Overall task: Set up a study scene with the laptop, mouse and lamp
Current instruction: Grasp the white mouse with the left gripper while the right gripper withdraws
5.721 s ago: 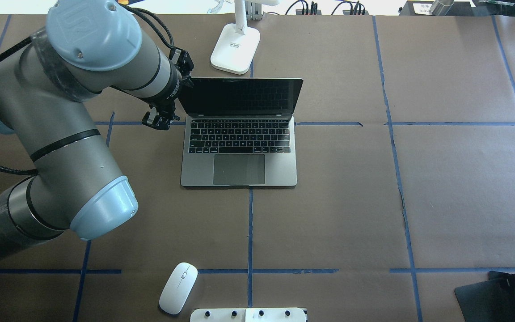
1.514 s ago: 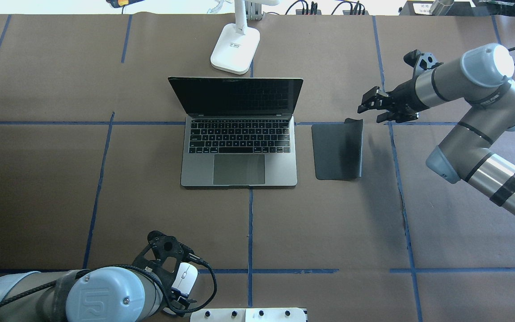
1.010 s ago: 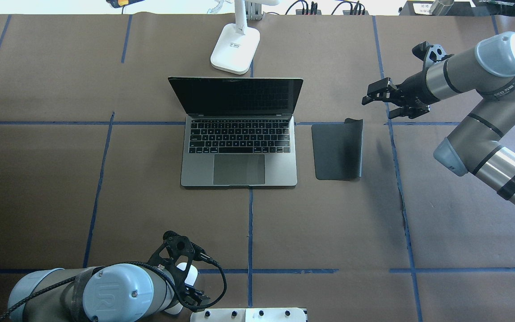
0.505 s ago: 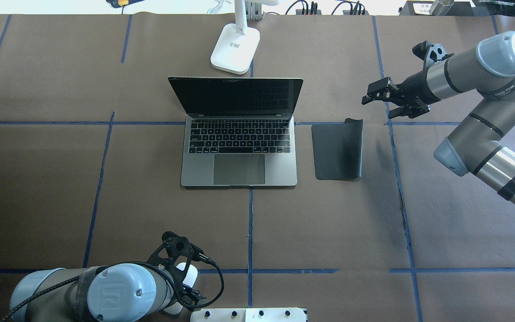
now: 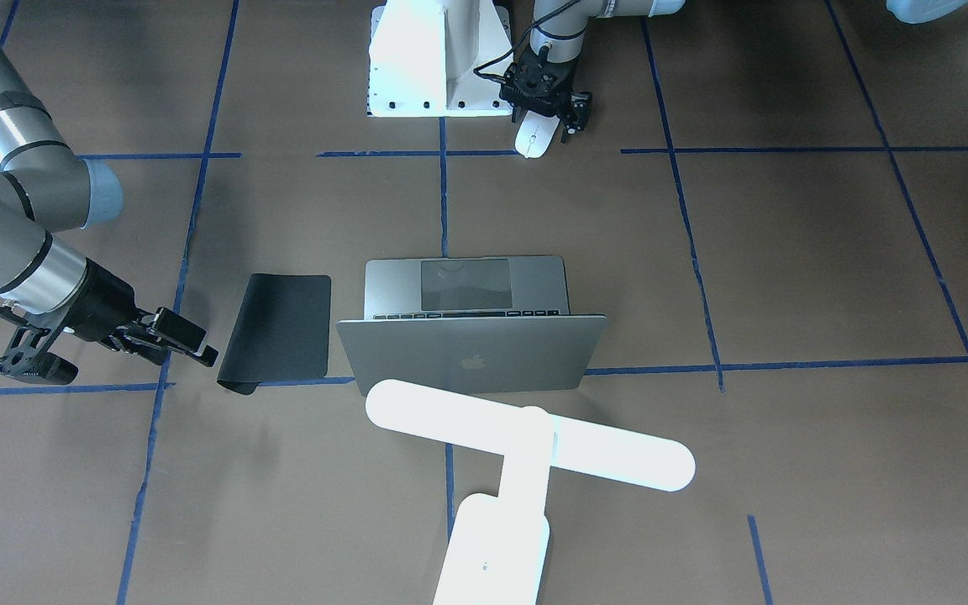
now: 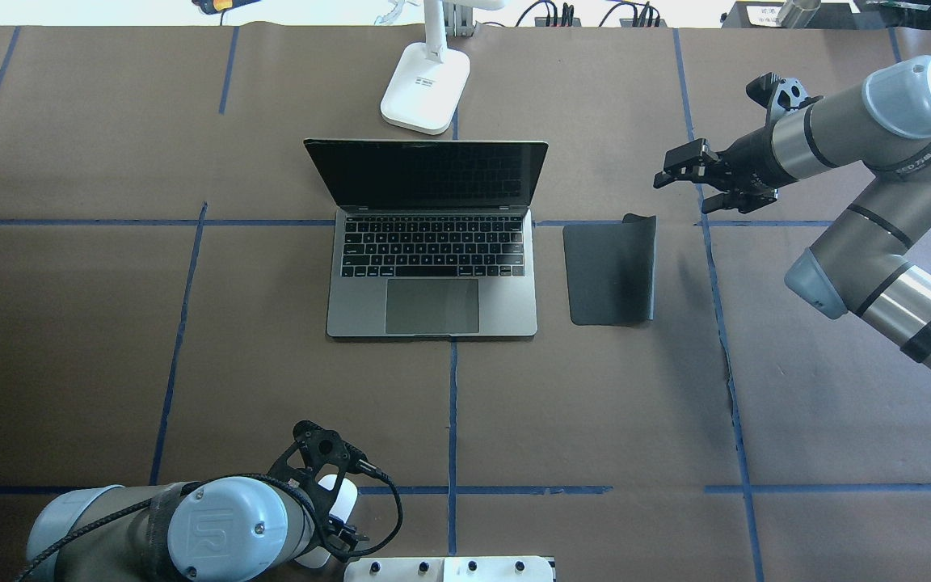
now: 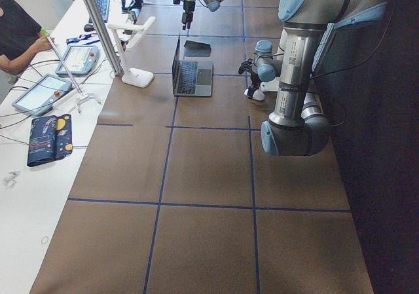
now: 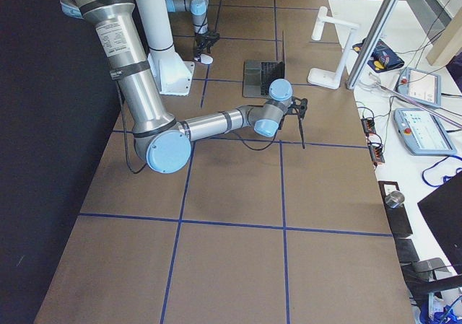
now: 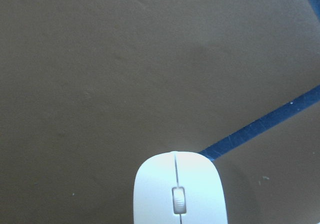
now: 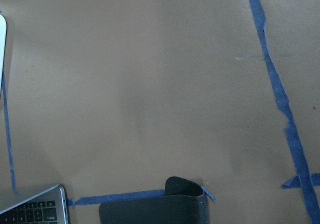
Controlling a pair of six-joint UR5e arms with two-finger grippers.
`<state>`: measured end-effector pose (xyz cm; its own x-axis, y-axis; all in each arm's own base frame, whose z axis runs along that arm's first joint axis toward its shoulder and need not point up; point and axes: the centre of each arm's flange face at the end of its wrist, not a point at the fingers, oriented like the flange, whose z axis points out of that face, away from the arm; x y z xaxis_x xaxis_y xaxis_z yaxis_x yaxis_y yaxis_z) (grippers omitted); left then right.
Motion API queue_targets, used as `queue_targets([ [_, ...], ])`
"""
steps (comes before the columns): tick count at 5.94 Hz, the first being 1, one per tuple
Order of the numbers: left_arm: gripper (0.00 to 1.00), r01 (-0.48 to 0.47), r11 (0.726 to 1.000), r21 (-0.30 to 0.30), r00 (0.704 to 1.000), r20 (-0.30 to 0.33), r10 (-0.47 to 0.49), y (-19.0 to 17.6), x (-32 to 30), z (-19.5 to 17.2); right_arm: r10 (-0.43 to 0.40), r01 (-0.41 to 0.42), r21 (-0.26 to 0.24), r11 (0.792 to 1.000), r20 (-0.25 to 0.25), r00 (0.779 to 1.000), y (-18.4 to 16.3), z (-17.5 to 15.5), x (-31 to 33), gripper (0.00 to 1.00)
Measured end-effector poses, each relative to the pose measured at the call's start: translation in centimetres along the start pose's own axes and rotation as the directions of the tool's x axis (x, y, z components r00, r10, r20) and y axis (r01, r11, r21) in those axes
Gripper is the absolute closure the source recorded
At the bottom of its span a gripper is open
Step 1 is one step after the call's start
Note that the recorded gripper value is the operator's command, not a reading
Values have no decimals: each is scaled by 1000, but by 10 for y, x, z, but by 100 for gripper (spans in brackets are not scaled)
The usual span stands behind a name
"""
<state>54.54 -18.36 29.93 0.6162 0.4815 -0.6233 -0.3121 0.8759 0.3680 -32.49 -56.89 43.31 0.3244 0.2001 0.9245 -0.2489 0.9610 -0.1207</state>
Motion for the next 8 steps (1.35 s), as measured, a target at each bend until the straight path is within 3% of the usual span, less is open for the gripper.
queue_targets([
  [2,36,-1,1000,-6,1000,4,1,1,0,3,-4,4,2,1000,6,1000,0,-3,-2,0],
  [3,38,-2,1000,-8,1000,5,2,1,0,3,-4,4,2,1000,6,1000,0,-3,-2,0],
  [6,70,-2,1000,-10,1000,4,2,2,0,3,-5,5,3,1000,9,1000,1,-6,-4,0],
  [8,72,20,999,34,1000,-16,-20,-18,-3,-17,-4,4,-8,1000,23,1000,-1,-18,-5,0],
])
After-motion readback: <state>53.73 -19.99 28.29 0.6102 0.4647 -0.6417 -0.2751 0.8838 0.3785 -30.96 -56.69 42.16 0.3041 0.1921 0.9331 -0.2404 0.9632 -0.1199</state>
